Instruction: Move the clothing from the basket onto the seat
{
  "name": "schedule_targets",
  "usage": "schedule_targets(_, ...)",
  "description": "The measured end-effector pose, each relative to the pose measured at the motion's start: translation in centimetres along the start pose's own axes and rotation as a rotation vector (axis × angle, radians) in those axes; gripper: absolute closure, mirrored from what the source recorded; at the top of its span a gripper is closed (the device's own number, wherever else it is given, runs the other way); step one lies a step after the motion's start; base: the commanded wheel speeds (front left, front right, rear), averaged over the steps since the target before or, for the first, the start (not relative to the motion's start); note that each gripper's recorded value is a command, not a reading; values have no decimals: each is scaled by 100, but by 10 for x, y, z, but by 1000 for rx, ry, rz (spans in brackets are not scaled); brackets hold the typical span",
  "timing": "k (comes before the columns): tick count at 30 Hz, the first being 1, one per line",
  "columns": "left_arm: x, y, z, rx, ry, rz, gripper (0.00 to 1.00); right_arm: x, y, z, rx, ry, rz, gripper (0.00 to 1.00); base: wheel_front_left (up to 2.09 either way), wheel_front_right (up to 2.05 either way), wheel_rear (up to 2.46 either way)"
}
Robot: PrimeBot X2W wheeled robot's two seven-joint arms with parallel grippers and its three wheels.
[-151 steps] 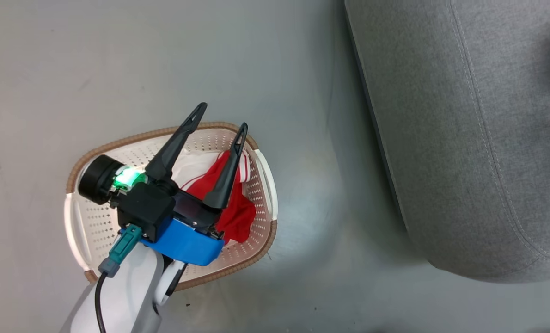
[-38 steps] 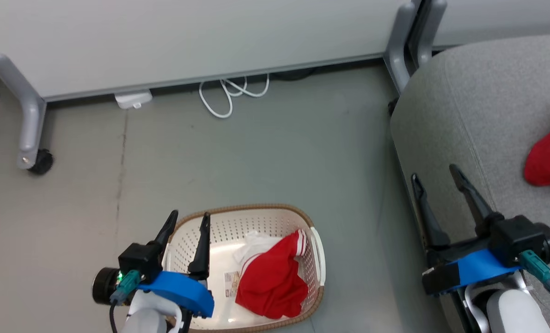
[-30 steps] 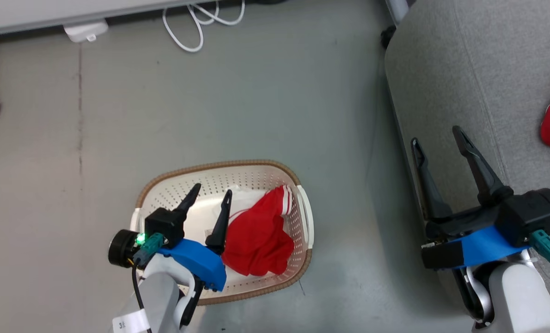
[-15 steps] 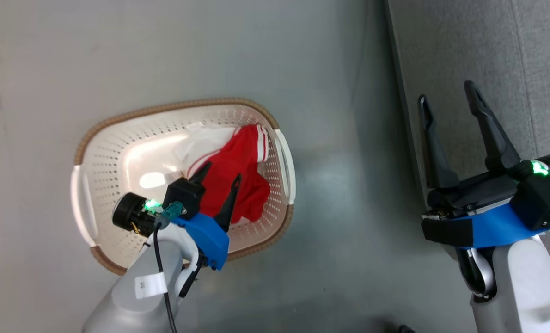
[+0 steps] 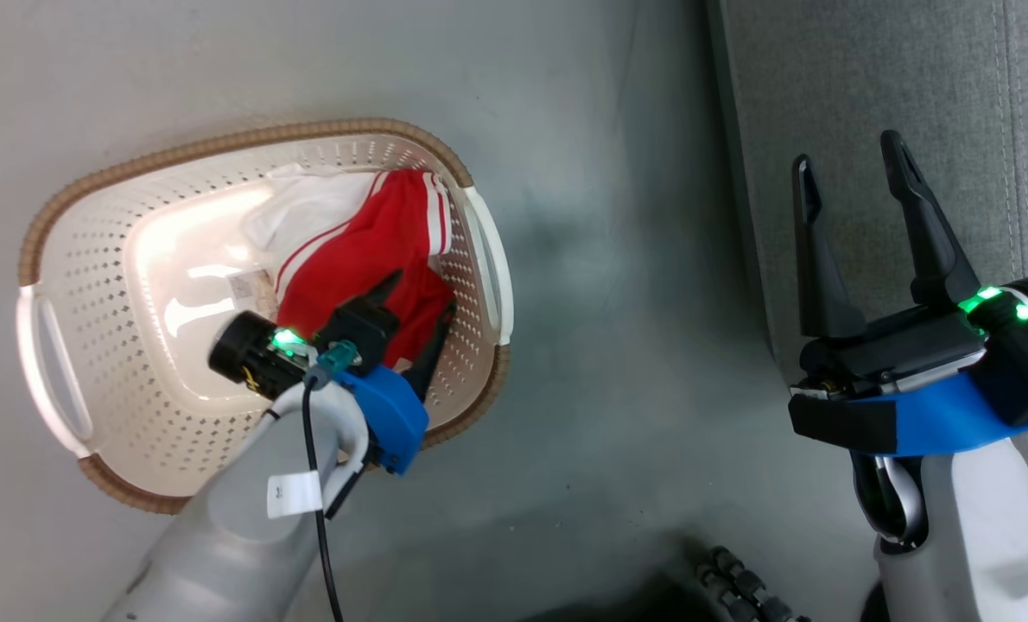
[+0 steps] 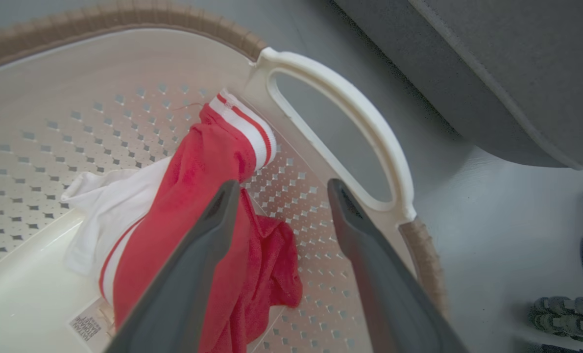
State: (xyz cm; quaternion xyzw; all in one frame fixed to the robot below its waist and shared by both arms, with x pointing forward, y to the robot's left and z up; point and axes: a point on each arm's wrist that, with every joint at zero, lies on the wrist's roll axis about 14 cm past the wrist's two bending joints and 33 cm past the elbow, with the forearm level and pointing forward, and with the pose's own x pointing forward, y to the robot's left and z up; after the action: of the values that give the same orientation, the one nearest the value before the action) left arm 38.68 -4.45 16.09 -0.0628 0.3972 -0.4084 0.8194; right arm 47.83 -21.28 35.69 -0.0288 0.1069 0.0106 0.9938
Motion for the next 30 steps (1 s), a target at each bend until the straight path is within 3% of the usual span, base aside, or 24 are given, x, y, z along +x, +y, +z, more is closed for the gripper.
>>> schedule_targets(14,20,39,-30,102,118,101,0,1,-6,-21,29,38,-19,0,0,0,0)
schedule_targets(30,24,69,-52,54,193,216,0,3,-3,-40,47,79,-12,0,0,0,0)
